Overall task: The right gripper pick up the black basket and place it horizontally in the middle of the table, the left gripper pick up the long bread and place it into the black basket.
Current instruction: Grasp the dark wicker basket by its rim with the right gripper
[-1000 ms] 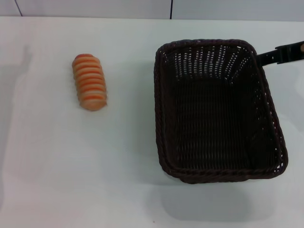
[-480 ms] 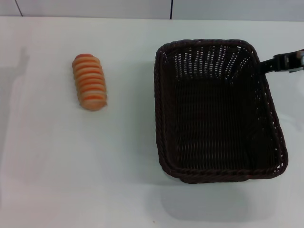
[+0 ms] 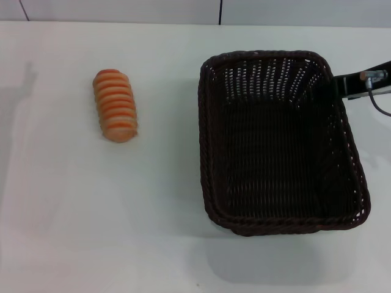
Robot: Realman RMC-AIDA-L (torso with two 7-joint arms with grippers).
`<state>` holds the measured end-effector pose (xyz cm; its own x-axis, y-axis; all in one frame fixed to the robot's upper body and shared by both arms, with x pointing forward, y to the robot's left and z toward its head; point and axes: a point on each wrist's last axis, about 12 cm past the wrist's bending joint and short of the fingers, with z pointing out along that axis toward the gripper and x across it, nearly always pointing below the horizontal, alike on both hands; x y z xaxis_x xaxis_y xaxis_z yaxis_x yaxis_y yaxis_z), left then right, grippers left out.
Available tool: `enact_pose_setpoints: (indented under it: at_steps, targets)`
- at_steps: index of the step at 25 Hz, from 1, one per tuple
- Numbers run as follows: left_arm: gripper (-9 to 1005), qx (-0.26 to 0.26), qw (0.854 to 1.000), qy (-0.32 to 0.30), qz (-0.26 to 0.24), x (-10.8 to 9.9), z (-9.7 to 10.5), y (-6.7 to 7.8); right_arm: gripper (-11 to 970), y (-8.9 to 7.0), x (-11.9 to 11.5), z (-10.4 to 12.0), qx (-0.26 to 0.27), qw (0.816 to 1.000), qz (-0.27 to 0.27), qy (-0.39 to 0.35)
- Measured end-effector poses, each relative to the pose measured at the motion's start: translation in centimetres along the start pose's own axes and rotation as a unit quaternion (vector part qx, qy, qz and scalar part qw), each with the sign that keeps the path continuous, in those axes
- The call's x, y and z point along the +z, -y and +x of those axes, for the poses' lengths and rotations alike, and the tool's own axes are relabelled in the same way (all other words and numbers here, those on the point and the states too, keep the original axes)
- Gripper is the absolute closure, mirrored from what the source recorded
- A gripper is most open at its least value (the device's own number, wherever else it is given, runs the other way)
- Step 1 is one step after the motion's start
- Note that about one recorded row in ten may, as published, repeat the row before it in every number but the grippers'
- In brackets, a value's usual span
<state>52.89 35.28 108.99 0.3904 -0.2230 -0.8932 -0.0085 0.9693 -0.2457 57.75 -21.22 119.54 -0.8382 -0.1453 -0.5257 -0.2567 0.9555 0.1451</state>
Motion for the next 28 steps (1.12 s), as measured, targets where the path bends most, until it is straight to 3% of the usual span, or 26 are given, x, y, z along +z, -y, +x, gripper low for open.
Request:
enact_pose_setpoints:
  at_steps: [16, 28]
  targets:
    - [135, -0.002, 1.0, 0.005, 0.001, -0.6, 0.0, 0.1, 148, 1.2, 1.8, 1.0, 0.011, 1.0, 0.011, -0.017]
    - [135, -0.001, 1.0, 0.006, -0.002, -1.1, -0.1, -0.1, 150, -0.2, 3.0, 1.2, -0.012, 1.0, 0.002, -0.022]
